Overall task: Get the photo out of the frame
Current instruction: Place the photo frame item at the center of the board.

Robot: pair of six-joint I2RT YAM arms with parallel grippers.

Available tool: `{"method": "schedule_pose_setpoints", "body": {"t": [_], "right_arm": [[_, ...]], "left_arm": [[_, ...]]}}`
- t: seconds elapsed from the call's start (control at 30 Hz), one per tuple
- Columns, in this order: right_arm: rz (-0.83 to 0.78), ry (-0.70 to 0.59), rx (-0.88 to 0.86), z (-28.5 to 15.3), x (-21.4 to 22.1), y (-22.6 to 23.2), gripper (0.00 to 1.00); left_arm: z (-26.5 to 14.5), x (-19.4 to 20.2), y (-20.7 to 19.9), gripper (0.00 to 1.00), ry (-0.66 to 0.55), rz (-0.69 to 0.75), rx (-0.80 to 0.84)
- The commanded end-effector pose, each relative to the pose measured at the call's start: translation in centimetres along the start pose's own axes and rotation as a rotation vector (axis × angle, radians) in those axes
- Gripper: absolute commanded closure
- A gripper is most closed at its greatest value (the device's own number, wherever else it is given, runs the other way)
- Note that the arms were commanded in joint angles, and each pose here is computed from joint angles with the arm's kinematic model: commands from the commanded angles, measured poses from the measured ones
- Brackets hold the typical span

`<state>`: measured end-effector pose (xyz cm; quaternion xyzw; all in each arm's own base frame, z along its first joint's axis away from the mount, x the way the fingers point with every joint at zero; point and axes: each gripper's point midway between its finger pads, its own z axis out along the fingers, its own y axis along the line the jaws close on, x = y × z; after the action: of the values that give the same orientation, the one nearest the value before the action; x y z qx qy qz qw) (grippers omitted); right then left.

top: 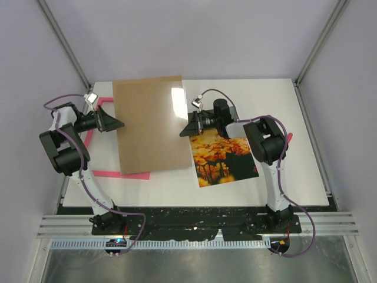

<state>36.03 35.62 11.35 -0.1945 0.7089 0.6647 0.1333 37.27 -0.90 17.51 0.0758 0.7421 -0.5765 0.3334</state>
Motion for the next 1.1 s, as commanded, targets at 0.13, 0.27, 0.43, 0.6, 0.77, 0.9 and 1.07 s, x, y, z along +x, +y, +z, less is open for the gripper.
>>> {"method": "schedule_pose_setpoints", "body": {"t": [0.13, 0.27, 0.43, 0.6, 0.77, 0.9, 1.07], "right_arm": [[-0.051, -0.043, 0.071, -0.1, -0.5, -1.0, 0.92], [-0.047, -0.044, 0.100, -0.3, -0.2, -1.7, 0.92], [-0.032, -0.044, 0.144, -0.5, 0.3, -2.9, 0.92], [-0.002, -0.056, 0.196, -0.1, -0.3, -4.4, 0.92], [0.042, -0.025, 0.285, 1.1, -0.2, -6.1, 0.92], [0.046, 0.007, 0.285, 3.5, 0.0, -5.6, 0.92], [0.052, 0.038, 0.321, 5.4, 0.2, -5.6, 0.69]], "left_arm": [[-2.2, -5.9, -5.9, 0.00, -0.249, -0.265, 0.134], [-3.0, -5.7, -4.2, 0.00, -0.268, -0.285, 0.117], [-3.3, -5.3, -3.4, 0.00, -0.279, -0.286, 0.108], [-3.3, -5.2, -3.5, 0.00, -0.295, -0.278, 0.112], [-3.3, -5.1, -5.1, 0.00, -0.297, -0.235, 0.110], [-3.3, -4.9, -6.9, 0.00, -0.296, -0.199, 0.109], [-3.3, -4.7, -8.6, 0.00, -0.296, -0.176, 0.111]]}}
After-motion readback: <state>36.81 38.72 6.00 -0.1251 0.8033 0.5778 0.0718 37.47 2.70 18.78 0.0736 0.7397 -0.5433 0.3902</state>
